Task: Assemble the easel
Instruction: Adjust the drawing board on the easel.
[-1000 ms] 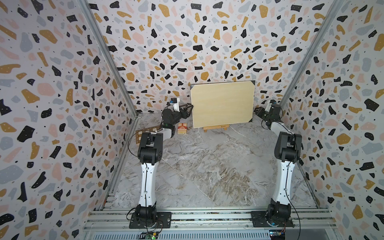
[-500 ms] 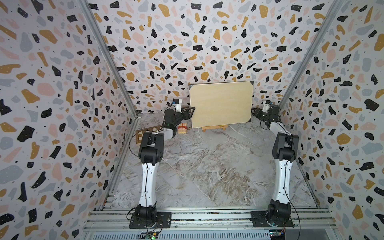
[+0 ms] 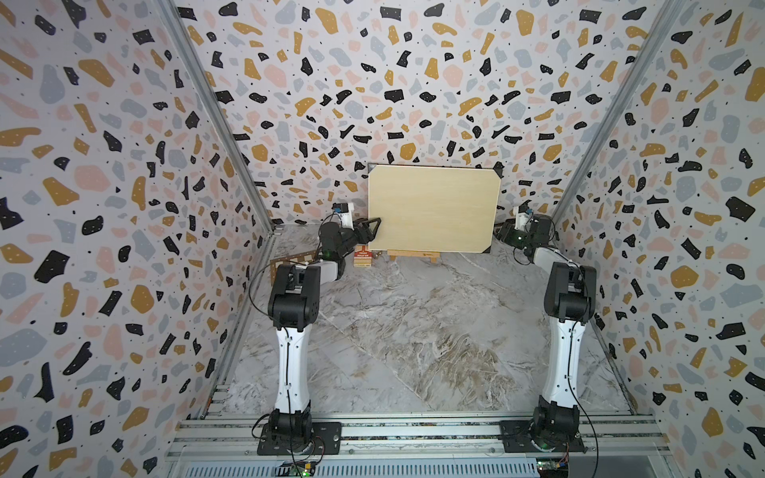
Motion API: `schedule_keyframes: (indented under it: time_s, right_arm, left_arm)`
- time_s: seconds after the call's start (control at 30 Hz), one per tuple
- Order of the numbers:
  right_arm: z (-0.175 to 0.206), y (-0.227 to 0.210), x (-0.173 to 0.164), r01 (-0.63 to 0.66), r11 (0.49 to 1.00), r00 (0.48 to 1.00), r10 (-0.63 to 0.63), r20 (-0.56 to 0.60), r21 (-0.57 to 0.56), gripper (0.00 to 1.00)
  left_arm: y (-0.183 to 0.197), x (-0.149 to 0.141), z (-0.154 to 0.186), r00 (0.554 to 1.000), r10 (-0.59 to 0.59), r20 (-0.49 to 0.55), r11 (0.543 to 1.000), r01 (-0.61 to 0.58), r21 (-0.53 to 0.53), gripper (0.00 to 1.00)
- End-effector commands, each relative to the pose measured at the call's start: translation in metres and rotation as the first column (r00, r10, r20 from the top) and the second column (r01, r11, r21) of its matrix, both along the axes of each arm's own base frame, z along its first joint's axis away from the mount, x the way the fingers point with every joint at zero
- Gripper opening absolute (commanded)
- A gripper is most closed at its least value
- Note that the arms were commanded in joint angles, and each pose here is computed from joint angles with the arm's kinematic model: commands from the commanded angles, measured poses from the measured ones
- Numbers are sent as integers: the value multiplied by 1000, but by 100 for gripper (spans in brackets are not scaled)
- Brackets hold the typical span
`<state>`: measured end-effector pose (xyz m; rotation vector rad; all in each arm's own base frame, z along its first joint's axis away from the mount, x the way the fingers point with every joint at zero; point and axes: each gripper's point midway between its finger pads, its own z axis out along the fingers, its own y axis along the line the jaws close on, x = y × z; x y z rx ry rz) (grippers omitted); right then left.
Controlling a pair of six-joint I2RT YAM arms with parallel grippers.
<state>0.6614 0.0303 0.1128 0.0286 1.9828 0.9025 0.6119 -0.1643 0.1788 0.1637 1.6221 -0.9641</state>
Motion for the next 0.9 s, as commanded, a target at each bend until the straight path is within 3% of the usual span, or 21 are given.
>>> schedule_keyframes:
  time_s: [0.0,0.1,0.27,0.5,0.87]
  right_arm:
    - [52,6,-3,-16,999,993,19,119,-31,56]
    - [57,2,-6,7,999,991,-1,137,-45,57]
    - [58,-3,-6,23,998,990,-15,138,-58,57]
    - [56,-6,-4,30,997,991,-21,134,-68,58]
    - [55,-5,-3,40,996,990,-29,137,-78,58]
  left_arm:
    - [14,-4,33,996,65,59,998,-66,11,74]
    - [24,-9,32,992,120,29,992,-121,33,75]
    - [26,-30,22,977,176,-123,984,-178,-4,73]
    - [-27,-65,-2,932,140,-334,990,-119,82,70]
    - [-61,-64,-49,854,109,-509,994,-86,69,68]
